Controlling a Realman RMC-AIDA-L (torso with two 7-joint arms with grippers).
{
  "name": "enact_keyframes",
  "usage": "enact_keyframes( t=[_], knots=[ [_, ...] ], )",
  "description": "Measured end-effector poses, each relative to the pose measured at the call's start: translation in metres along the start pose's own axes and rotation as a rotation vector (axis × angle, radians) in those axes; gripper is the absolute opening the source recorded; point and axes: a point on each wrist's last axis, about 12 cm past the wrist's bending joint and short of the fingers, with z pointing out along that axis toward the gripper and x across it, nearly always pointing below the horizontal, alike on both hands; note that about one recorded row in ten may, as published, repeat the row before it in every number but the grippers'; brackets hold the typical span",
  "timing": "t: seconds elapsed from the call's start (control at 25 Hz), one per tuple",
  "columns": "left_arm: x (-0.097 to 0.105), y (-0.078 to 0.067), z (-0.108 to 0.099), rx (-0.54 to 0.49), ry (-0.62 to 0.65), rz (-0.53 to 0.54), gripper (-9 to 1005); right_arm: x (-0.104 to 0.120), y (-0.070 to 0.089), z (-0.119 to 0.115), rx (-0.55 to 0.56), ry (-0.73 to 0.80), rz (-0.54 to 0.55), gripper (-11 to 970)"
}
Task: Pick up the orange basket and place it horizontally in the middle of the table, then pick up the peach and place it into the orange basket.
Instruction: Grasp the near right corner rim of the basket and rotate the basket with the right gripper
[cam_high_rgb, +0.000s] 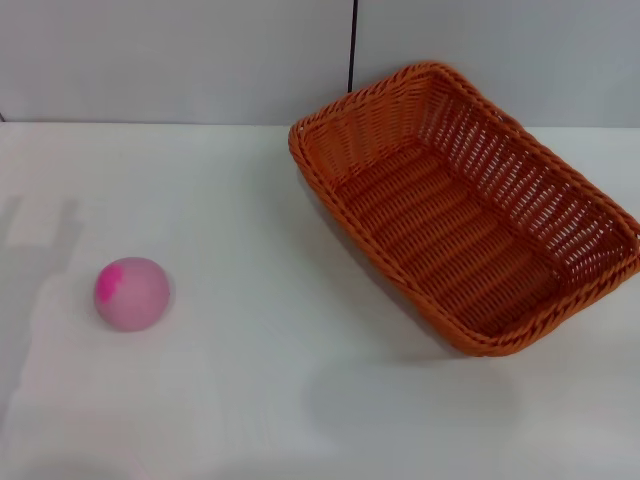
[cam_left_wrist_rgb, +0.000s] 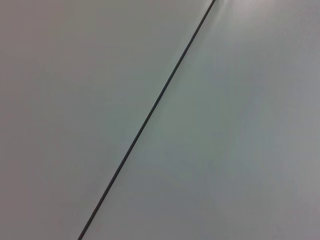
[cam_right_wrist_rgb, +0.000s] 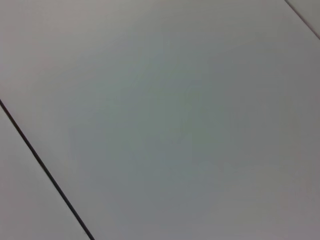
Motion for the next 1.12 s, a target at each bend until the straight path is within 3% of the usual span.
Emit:
enact_keyframes(
  t=[0.44,0.6,0.92,0.96,1.0,1.12],
  knots=[
    [0.000,0.000,-0.001,-0.003,0.001,0.000,830,0.001,0.001,0.000,-0.006,0.006,-0.003,617],
    [0.000,0.000,-0.001,-0.003,0.001,0.000,831,0.001,0.005,-0.001,-0.073,0.038,-0.022,616],
    [0.000,0.001,-0.001,-0.008,0.006,0.003,831,-0.023,0.024,-0.005,-0.415,0.075,-0.041,616],
    [0.000,0.001,-0.001,-0.009,0.008,0.003,831,-0.033,0.029,-0.002,-0.515,0.117,-0.032,616],
    [0.000,0.001,-0.001,-0.009,0.008,0.003,831,-0.033,0.029,-0.002,-0.515,0.117,-0.032,616],
    [0.000,0.001,-0.001,-0.009,0.008,0.003,832,-0.053,0.040,0.010,-0.664,0.252,-0.037,616]
  ],
)
